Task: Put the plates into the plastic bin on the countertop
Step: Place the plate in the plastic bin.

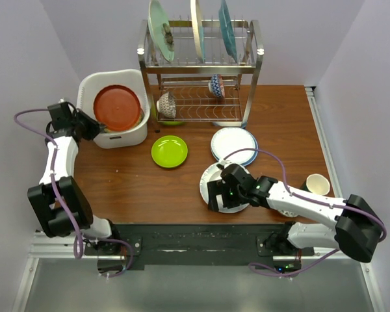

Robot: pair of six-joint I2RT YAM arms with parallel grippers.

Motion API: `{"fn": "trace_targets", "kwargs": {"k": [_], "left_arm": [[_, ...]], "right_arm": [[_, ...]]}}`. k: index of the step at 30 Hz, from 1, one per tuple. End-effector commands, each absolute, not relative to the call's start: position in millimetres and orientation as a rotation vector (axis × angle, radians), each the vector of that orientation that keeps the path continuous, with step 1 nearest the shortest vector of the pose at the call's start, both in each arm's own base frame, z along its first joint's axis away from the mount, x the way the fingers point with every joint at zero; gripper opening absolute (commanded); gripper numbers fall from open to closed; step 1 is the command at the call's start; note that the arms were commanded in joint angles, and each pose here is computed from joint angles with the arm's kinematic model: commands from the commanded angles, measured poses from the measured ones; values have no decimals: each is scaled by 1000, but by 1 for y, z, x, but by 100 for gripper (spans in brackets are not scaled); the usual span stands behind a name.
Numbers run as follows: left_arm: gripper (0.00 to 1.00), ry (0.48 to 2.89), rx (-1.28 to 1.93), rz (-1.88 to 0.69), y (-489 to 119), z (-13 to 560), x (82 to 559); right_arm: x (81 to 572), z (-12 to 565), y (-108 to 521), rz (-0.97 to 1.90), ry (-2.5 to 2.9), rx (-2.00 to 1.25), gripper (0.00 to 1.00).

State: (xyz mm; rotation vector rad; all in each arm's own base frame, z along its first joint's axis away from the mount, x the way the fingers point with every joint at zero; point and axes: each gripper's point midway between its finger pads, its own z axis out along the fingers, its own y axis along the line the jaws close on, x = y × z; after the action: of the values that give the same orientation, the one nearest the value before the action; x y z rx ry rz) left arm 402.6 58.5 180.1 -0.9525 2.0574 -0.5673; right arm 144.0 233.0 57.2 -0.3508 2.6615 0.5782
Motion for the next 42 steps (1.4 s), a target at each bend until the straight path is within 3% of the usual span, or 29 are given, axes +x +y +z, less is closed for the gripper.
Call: {"fn": "trace_targets", "kwargs": {"k": [1,31,37,42], "left_arm": [[0,1959,-898,-599,71,212,435],[1,2071,-1037,-524,94,150,461],[11,2064,-1027,-538,94,154,465],[34,2057,-1007,-558,94,160,471]], "right_arm": [[143,58,232,567,2675,-357,99],[142,52,232,554,2691,-369,99],[141,53,232,559,2687,-366,99],[142,54,232,561,2684,-366,99]]}}
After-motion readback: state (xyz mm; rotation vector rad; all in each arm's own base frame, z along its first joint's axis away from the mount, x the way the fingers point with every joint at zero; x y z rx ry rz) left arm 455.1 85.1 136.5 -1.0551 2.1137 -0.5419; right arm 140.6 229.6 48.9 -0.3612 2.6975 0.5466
